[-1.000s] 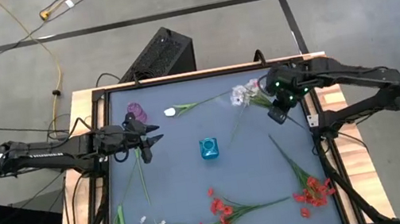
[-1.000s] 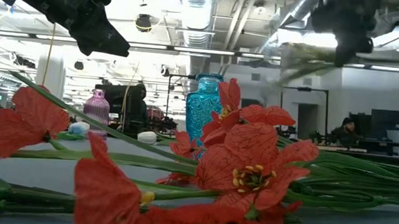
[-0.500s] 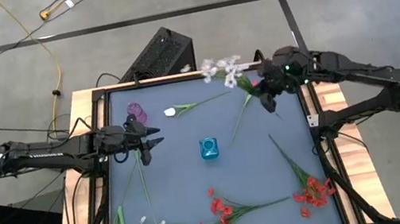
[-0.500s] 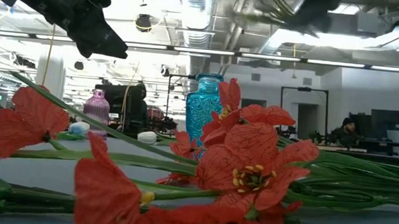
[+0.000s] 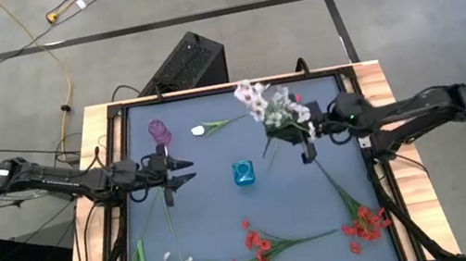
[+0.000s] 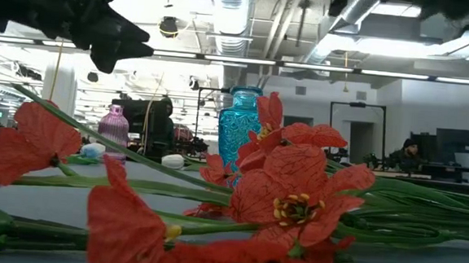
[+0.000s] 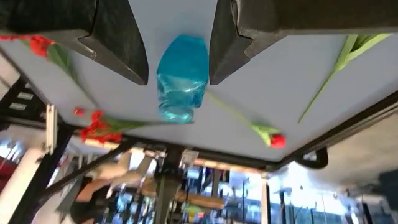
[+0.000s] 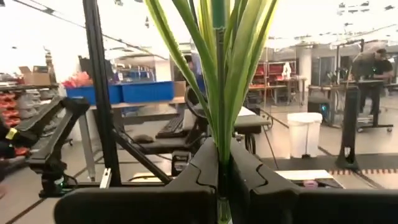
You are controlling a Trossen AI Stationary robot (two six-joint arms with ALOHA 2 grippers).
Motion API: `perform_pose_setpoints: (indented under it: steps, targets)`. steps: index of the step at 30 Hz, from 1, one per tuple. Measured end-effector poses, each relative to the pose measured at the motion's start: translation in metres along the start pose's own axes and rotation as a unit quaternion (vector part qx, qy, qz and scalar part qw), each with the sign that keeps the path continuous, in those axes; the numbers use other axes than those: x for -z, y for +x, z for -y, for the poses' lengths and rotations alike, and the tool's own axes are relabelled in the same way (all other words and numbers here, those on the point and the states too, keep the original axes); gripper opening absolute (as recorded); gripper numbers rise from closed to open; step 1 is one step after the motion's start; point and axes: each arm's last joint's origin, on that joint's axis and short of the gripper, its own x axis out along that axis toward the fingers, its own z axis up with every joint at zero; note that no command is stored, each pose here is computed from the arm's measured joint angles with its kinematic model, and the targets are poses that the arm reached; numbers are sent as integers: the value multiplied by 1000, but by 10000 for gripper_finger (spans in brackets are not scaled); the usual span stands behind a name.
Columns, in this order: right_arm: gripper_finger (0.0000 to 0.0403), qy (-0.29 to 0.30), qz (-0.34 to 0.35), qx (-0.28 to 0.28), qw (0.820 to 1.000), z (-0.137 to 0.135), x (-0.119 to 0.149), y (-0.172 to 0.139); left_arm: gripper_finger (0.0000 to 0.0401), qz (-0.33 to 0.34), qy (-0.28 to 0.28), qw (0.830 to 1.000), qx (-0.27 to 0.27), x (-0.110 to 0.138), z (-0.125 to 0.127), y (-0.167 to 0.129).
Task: Sort flowers into vase by color
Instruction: Put the top white flowers into the blue vase
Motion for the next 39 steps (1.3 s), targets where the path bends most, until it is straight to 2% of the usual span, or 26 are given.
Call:
perform_pose_setpoints:
  steps: [4,8,11,17,30,34,39]
  targets:
    - [35,34,-14,28,999,5,28,15,158,22,6,1000,-4,15,1,-5]
    - [34,35,38,11,999,4,42,30,158,28,-9,999,-19,30,-2,-10]
    - [35,36,52,-5,998,0,53,36,158,38,-26,999,-23,32,-4,-11]
    - [35,46,35,1,998,1,70,43,158,35,-19,999,-24,33,-4,-11]
    - [35,30,9,9,999,3,75,45,158,30,-25,999,-9,34,-3,-11]
    - [35,3,-26,47,999,5,83,45,158,30,-25,999,-9,34,-3,-11]
    - [35,-6,-37,59,998,4,85,45,158,30,-26,999,-9,33,-3,-11]
